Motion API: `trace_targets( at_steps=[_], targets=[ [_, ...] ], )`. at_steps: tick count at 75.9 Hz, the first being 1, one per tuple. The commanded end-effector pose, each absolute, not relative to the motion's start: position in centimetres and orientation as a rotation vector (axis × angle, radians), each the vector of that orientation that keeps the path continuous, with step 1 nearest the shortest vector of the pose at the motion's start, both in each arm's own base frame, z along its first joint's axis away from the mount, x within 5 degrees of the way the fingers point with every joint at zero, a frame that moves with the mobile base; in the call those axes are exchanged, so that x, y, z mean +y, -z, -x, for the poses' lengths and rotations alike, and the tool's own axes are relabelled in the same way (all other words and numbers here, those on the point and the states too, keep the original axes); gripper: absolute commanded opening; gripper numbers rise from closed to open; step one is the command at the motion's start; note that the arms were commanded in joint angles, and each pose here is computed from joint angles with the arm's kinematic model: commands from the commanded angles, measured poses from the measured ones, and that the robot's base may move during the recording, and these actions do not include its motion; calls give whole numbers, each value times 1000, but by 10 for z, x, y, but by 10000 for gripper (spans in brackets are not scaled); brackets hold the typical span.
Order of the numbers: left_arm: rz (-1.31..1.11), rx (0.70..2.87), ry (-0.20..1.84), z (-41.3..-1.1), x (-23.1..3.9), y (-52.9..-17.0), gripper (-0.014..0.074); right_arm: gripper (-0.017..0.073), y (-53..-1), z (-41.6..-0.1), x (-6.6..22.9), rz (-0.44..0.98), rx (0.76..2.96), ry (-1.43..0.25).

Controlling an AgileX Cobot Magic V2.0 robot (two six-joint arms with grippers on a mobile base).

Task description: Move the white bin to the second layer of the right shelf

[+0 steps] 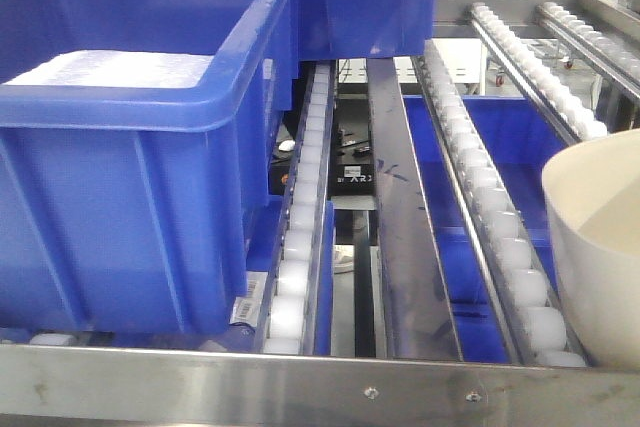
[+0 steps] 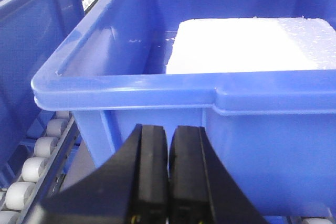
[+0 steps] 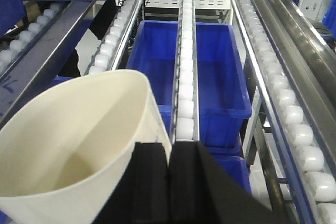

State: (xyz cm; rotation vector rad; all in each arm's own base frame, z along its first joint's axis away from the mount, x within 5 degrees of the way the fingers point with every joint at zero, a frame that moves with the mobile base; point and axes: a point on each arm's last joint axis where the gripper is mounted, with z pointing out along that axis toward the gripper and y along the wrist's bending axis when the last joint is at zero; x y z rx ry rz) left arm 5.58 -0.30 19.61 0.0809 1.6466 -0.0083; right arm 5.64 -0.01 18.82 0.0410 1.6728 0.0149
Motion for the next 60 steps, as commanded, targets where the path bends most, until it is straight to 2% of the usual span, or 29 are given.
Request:
trace_targets(
  at_steps=[1,60],
  targets=[
    [-76,1582,15,-57,-3,-192,85,56,-203,-55,-1,-37,1546,2],
    [-76,1582,15,-57,-3,-192,85,56,-203,-55,-1,-37,1546,2]
  ],
)
